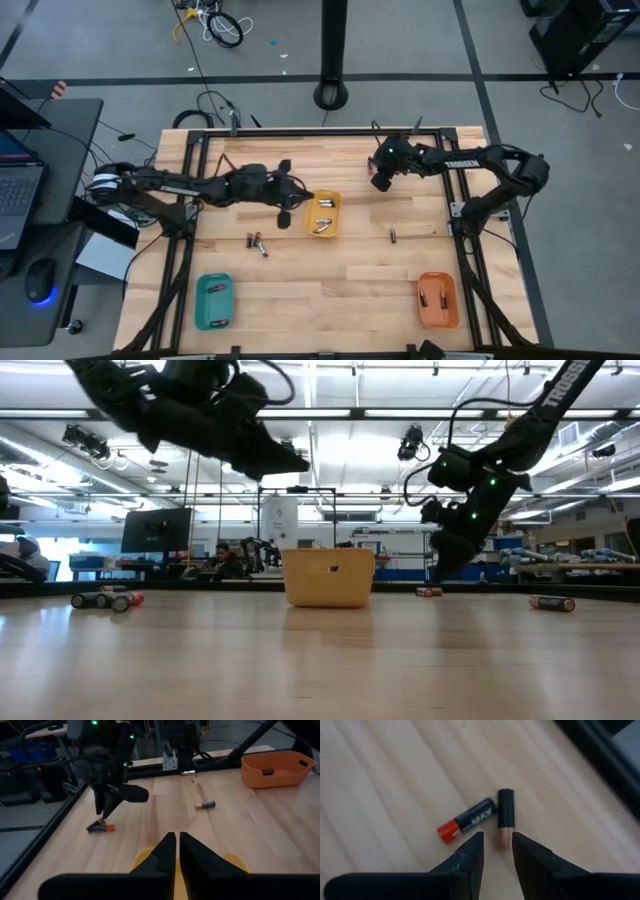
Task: Sort batteries
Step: Put the brown battery into the orange bin
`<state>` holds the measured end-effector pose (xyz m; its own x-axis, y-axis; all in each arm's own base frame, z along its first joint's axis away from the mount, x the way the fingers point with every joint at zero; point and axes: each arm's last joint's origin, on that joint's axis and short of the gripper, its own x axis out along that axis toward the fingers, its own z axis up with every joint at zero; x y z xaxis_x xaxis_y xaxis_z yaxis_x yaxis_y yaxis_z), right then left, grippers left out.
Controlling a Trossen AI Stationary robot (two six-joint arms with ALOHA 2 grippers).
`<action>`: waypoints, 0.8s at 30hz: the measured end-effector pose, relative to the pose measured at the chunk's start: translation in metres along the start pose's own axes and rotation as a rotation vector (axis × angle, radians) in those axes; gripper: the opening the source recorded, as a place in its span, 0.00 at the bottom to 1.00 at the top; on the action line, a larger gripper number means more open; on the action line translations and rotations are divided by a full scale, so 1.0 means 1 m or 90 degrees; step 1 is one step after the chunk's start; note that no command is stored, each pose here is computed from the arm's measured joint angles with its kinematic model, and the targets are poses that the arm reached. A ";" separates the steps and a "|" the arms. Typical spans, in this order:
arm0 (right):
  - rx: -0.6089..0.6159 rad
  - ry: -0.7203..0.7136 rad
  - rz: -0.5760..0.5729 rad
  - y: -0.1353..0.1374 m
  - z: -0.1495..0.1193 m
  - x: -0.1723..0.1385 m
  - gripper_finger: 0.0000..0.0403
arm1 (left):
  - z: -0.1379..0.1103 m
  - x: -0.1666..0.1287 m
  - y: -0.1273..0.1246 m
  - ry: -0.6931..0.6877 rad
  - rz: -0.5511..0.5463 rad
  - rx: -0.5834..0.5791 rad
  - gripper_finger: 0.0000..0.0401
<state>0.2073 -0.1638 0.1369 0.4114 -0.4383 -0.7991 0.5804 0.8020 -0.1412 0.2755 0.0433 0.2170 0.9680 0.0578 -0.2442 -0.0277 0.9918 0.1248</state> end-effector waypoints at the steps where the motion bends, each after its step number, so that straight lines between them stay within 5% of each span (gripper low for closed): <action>1: 0.003 0.005 0.009 -0.002 -0.001 0.002 0.28 | -0.003 -0.004 0.000 -0.003 0.000 -0.003 0.07; 15: 0.030 0.006 0.035 -0.019 -0.008 0.027 0.27 | -0.020 -0.016 0.002 -0.011 0.020 -0.025 0.07; 24: 0.043 0.008 0.029 -0.023 -0.008 0.027 0.16 | -0.021 -0.016 0.002 -0.010 0.019 -0.025 0.07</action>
<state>0.1995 -0.1909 0.1133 0.4302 -0.3968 -0.8108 0.6075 0.7917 -0.0651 0.2549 0.0466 0.2013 0.9705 0.0865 -0.2250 -0.0669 0.9934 0.0933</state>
